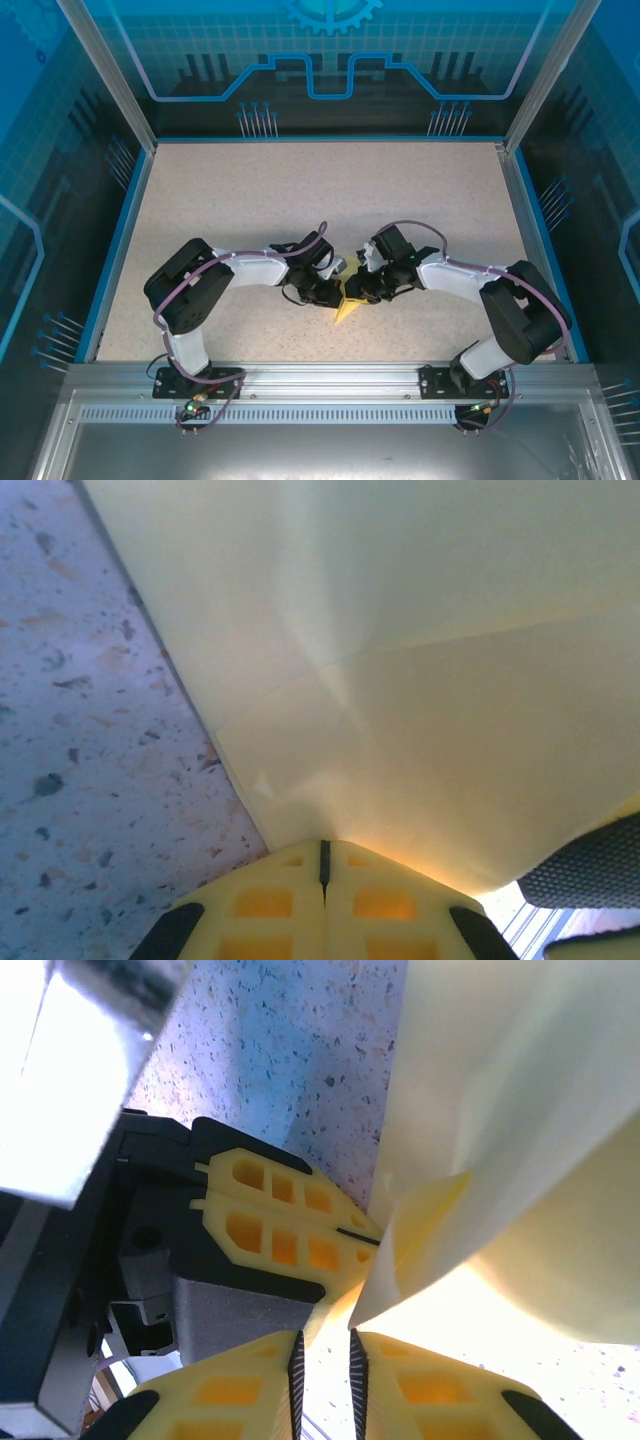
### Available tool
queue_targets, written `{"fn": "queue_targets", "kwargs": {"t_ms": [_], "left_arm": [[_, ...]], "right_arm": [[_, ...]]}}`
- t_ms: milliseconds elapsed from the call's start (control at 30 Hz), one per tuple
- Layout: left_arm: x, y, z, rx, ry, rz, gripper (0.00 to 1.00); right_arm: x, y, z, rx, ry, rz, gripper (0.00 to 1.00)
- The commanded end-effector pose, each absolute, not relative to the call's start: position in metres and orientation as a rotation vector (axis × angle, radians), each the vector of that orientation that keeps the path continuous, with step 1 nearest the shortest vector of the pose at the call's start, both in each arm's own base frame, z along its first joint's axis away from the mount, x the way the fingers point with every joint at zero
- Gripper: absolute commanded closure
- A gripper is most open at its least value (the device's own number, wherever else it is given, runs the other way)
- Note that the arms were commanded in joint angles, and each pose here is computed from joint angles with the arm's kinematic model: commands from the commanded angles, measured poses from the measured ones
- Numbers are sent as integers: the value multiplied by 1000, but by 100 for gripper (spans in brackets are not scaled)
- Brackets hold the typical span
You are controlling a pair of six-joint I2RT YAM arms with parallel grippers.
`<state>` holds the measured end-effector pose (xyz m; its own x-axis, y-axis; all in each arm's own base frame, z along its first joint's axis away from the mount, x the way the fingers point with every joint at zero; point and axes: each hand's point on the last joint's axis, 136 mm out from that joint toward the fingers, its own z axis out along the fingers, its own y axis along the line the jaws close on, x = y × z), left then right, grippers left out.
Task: Fold a paper plane with a square sheet of paper (pick it up from the middle)
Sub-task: Fourth fold the wing at the center of the table.
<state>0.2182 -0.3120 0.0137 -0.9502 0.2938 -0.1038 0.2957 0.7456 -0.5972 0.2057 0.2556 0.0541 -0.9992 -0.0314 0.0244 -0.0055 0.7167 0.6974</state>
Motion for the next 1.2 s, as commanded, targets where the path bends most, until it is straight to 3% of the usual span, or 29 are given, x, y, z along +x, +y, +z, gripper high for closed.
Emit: {"fn": "queue_targets", "kwargs": {"t_ms": [0,1167], "left_arm": [[215,-296,-6,483,2980,-927,100],[217,-300,14,399,2876,-1180,100]], "right_arm": [[206,259,56,25,-2859,-1196,80],[222,267,37,51,-2869,-1179,84]]}}
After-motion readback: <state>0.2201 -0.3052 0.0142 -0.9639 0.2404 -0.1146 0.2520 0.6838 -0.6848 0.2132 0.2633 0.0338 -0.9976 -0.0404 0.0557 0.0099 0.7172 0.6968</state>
